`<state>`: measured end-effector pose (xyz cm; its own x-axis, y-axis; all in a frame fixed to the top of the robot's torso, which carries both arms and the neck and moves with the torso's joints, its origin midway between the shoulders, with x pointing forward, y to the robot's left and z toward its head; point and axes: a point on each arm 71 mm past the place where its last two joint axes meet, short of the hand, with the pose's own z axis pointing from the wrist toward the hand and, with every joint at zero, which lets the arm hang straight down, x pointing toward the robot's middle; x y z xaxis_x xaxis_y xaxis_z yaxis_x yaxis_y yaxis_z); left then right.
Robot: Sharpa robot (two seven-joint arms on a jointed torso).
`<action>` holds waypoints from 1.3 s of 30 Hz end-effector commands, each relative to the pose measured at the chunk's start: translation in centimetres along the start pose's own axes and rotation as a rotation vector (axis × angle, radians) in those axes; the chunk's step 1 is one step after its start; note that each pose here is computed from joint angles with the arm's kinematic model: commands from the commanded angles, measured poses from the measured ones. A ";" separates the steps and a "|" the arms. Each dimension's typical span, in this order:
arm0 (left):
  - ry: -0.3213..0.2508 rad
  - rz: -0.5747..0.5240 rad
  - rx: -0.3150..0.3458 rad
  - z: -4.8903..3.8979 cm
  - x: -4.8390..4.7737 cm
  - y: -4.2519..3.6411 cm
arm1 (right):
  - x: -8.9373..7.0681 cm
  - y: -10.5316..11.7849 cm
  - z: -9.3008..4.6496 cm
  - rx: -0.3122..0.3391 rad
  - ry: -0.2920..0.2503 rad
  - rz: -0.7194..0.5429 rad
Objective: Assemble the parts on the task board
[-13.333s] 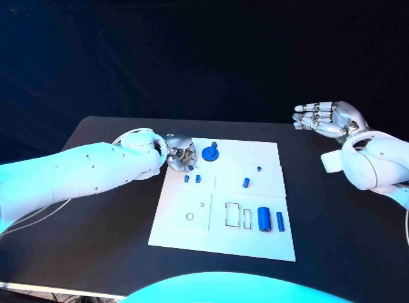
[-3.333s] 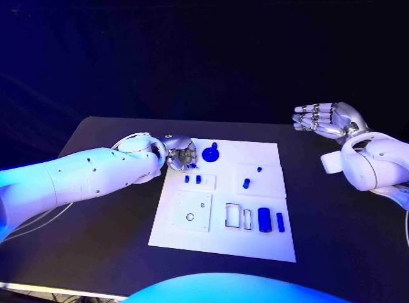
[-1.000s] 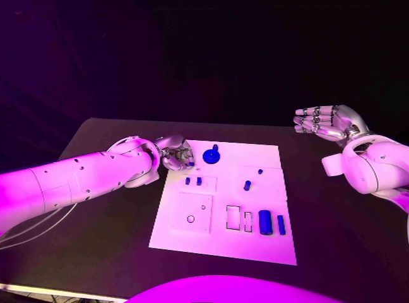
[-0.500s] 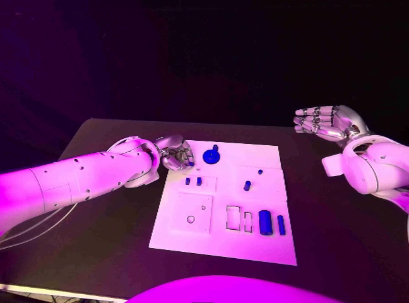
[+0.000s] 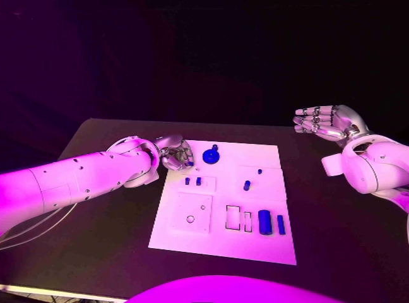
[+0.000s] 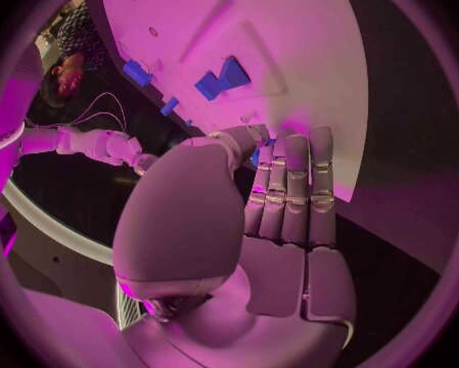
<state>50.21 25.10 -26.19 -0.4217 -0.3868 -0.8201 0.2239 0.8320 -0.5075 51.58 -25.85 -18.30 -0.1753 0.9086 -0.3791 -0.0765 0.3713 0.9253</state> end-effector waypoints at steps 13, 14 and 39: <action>0.015 0.081 0.043 0.21 0.29 -0.91 | 0.1 0.1 0.0 -0.015 0.013 0.000; 0.015 0.091 0.043 0.23 0.31 -0.93 | 0.1 0.1 0.0 -0.015 0.013 0.000; 0.037 0.186 0.060 0.44 0.74 -1.68 | 0.1 0.1 -0.1 -0.015 0.013 0.000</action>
<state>49.98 23.59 -26.10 -0.3932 -0.2334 -0.8893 0.3350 0.8644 -0.3750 51.52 -25.95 -18.31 -0.1746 0.9088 -0.3790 -0.0755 0.3714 0.9254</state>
